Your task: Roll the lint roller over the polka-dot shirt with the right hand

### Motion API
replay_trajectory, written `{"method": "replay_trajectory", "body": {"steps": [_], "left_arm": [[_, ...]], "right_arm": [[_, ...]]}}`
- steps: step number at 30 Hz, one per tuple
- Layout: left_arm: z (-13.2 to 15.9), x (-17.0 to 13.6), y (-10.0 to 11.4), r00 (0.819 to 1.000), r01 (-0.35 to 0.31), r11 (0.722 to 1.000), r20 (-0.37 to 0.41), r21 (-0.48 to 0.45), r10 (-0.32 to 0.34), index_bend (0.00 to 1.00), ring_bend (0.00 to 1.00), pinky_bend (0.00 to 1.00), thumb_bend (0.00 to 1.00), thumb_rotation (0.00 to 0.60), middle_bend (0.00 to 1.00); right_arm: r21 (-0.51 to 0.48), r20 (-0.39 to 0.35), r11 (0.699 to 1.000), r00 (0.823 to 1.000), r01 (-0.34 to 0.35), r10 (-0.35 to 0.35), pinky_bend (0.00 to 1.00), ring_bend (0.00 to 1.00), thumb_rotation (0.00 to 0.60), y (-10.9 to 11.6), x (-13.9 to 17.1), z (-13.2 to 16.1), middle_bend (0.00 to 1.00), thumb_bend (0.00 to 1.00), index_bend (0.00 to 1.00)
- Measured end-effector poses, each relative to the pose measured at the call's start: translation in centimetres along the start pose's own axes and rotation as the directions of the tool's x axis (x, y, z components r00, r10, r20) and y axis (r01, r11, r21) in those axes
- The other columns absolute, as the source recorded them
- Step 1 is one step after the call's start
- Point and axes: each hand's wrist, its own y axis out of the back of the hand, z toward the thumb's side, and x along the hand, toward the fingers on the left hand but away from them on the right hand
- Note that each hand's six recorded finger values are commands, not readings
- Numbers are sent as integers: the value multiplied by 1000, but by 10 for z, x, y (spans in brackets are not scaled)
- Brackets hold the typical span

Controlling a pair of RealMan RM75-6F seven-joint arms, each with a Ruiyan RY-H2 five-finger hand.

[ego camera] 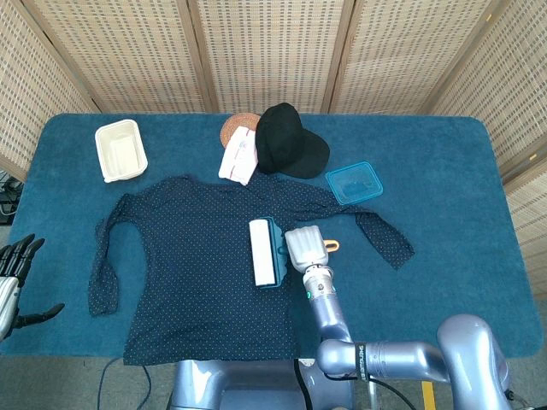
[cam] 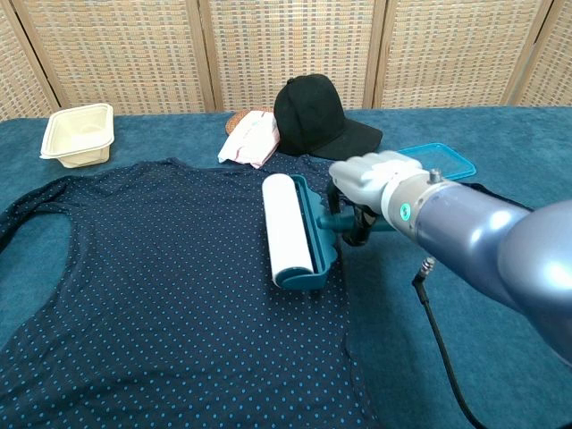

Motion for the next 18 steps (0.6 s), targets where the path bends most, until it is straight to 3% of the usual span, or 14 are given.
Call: {"method": "replay_trajectory", "body": {"steps": [10,18], "left_arm": [[-3,4,-2,1000,24,999,5,-21,-23,0,0,0,0,600,0],[-6,9,-2,999,40,999,-1,-35,-40,0,0,0,0,600,0]], "right_arm": [[198,-21,979,999,37,-34,1000,1000,600,52,7,38,1000,890,731],[347,1,937,999,-37,39,1000,1000,600,59,12,99,1000,892,736]]}}
